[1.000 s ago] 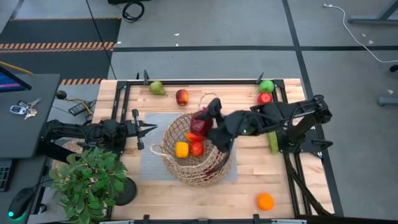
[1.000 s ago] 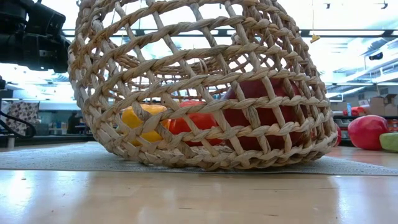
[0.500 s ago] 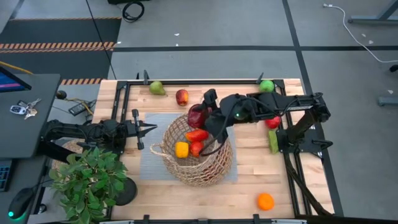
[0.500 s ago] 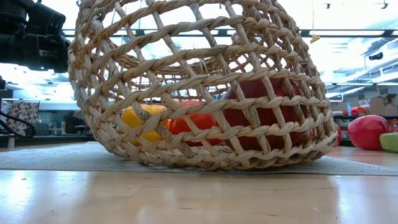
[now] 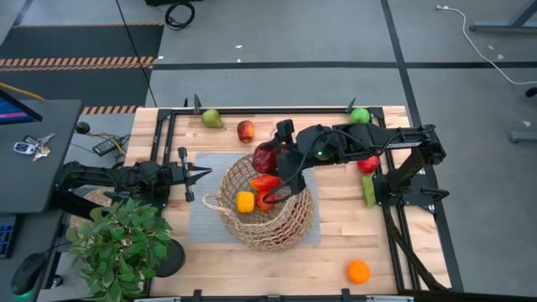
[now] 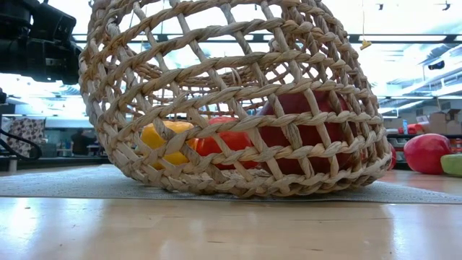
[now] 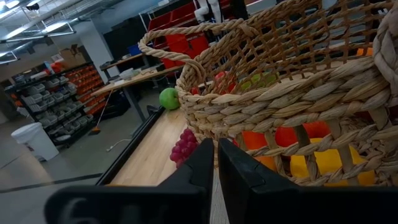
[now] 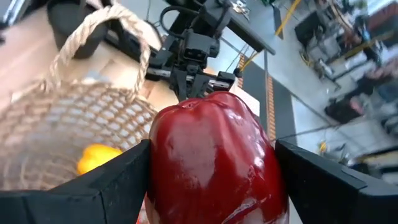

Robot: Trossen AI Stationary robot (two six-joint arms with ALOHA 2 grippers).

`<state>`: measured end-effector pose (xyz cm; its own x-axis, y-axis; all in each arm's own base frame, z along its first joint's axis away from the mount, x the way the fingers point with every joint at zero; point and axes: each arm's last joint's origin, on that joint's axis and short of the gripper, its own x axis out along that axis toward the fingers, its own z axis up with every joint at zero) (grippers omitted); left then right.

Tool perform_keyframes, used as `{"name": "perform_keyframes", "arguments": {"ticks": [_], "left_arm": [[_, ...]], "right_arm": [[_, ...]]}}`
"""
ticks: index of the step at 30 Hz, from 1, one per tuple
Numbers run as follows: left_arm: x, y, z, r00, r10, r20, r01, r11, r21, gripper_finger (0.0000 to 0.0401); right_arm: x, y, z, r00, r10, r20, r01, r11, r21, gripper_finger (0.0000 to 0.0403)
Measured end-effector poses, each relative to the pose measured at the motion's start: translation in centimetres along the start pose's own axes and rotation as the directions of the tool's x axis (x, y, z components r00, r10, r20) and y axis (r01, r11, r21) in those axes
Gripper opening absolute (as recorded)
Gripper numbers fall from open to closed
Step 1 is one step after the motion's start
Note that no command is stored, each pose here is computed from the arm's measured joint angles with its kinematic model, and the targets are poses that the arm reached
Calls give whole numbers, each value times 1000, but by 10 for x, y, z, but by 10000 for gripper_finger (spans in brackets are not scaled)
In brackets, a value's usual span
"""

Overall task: Build produce basket
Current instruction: Put the red apple into the brown basket

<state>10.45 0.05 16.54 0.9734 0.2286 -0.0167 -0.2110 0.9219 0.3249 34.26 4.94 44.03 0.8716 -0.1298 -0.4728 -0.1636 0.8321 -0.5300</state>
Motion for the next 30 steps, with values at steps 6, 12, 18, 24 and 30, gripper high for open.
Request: {"name": "perform_keyframes", "arguments": {"ticks": [6, 12, 18, 24, 30], "left_arm": [[0, 0, 0, 1000, 0, 0, 0, 1000, 0, 36], [0, 0, 0, 1000, 0, 0, 0, 1000, 0, 32], [0, 0, 0, 1000, -1, -2, 1, 1000, 1, 31], [0, 0, 0, 1000, 0, 0, 0, 1000, 0, 36], [0, 0, 0, 1000, 0, 0, 0, 1000, 0, 29]], "right_arm": [[5, -6, -6, 1000, -7, -9, 8, 996, 88, 337], [49, -13, -28, 998, 54, -18, -49, 980, 191, 337], [116, 0, -52, 986, 118, -115, -93, 975, 204, 333], [155, 16, -52, 990, 140, -29, -130, 966, 225, 334], [186, 32, -72, 976, 186, -109, -151, 950, 274, 333]]}}
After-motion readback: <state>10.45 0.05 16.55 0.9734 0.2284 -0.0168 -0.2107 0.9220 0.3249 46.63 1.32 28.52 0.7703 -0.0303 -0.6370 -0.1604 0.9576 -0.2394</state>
